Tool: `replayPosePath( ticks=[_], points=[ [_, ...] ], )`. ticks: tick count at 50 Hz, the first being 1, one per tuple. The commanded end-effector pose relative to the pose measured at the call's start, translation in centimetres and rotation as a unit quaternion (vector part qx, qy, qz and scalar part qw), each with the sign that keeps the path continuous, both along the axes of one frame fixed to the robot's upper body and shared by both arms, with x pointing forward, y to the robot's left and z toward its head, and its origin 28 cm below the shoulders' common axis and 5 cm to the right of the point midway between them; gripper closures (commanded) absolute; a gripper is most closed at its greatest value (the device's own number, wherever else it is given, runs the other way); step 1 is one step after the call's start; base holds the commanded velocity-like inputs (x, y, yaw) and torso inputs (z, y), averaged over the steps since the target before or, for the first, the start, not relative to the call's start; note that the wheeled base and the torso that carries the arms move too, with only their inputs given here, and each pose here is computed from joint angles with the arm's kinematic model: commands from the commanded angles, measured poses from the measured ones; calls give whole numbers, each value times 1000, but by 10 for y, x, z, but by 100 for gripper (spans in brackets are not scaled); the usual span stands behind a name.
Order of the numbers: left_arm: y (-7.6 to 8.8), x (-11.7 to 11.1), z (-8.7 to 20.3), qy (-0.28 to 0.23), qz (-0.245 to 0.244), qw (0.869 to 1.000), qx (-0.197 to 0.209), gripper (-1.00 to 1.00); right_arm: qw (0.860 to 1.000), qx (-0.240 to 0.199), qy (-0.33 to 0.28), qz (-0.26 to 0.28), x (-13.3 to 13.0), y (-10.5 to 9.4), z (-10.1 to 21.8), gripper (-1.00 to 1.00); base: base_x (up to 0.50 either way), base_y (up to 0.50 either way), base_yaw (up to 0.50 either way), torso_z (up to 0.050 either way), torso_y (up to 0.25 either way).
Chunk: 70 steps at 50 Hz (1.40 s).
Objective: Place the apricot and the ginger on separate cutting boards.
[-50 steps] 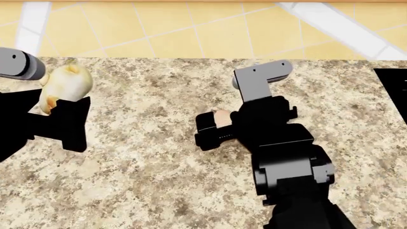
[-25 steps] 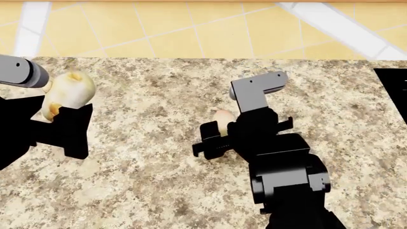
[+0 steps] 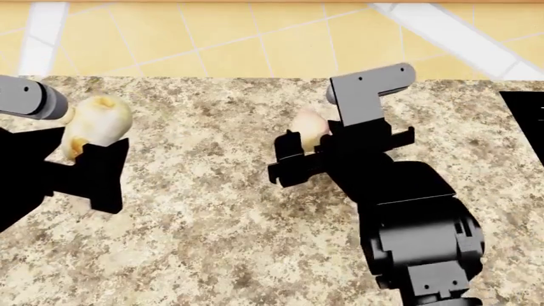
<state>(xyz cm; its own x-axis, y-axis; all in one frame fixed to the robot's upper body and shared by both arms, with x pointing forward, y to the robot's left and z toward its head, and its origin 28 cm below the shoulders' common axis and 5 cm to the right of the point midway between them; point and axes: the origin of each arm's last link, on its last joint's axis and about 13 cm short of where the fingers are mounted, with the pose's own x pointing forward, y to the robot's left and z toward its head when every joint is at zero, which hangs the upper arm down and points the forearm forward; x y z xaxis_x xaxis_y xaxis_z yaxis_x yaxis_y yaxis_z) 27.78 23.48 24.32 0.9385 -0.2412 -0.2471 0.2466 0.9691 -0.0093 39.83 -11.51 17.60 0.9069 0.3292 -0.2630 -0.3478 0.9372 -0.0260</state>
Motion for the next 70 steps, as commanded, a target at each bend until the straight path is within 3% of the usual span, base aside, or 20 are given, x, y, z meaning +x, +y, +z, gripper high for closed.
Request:
replayPosePath(
  ticks=[1,16,30,70],
  points=[
    [-2,3,3,-19,-12,999,-28,100,999,11,-43,23,-34,-10,18,100,0,0,0,0,0],
    [-3,2,1,-22,-14,999,-22,100,998,12,-67,7,-76,-34,29,100,0,0,0,0,0],
    [-4,1,4,-27,-14,999,-19,100,996,26,-81,20,-97,-37,26,100,0,0,0,0,1],
    [-5,-1,-2,-18,-13,1000,-22,100,995,36,-96,21,-99,-38,19,100,-175,0,0,0,0]
  ],
)
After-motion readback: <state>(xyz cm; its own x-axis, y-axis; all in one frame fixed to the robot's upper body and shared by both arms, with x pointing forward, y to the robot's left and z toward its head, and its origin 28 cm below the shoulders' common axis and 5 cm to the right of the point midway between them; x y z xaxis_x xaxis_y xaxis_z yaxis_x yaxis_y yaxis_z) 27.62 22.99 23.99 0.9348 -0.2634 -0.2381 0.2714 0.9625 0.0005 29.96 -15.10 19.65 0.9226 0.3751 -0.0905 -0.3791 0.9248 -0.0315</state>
